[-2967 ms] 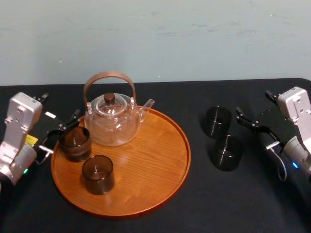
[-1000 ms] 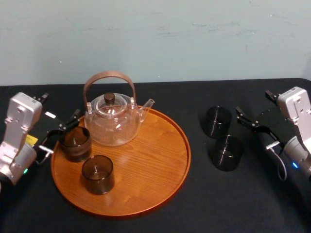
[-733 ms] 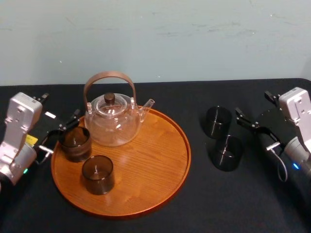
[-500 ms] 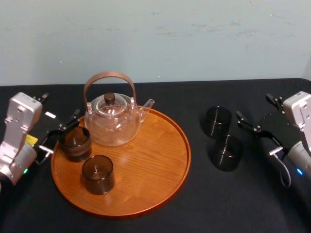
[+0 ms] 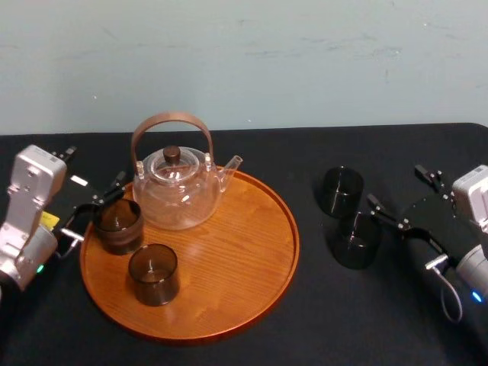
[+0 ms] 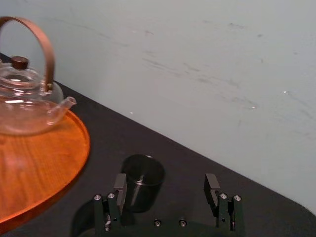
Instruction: Pick up the glass from the table and place it on the tray.
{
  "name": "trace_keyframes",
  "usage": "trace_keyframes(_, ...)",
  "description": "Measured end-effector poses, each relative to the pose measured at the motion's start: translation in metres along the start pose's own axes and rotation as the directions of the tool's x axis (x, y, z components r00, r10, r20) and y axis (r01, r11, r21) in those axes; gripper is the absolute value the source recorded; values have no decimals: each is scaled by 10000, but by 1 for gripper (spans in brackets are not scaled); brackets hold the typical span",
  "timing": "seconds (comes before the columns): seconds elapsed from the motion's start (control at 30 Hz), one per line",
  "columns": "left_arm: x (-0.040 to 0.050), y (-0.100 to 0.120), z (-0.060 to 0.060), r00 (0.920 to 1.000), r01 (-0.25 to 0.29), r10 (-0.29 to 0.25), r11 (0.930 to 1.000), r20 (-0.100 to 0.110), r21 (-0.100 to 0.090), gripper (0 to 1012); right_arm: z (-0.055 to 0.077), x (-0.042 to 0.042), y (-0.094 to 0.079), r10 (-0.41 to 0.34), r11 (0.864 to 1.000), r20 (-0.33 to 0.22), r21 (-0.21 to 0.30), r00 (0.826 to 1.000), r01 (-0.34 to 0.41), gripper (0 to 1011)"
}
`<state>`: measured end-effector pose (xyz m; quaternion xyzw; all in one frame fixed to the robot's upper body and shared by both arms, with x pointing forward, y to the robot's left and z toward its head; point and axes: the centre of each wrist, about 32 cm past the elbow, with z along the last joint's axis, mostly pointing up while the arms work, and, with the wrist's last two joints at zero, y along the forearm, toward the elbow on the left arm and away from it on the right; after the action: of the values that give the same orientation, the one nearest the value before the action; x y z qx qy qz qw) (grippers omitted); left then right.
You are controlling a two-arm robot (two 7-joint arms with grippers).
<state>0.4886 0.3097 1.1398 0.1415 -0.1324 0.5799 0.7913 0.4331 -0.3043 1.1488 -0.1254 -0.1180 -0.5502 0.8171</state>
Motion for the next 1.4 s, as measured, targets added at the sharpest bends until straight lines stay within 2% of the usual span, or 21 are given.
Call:
trace_keyframes(0.17,0,0,0,10000,0,0,10000,0,0,1001,14,-86,-87,349,9994,-287,-64,9990,-351,1002)
trace_keyframes(0.4,0,0,0,10000,1,-1,10000,0,0,1001,-9,-197,-123,821,9961,-535,-271,9952,-837,1002)
trace_keyframes(0.57,0,0,0,10000,0,0,10000,0,0,1001,-26,-246,-131,1068,9932,-632,-388,9923,-1094,1002)
trace_keyframes(1.0,0,0,0,10000,0,0,10000,-1,1,1002,-120,-269,-152,1202,9897,-820,-679,9894,-1258,1002)
trace_keyframes(1.4,0,0,0,10000,0,0,10000,0,0,1001,-180,-236,-196,1156,9895,-1082,-744,9874,-1240,1002)
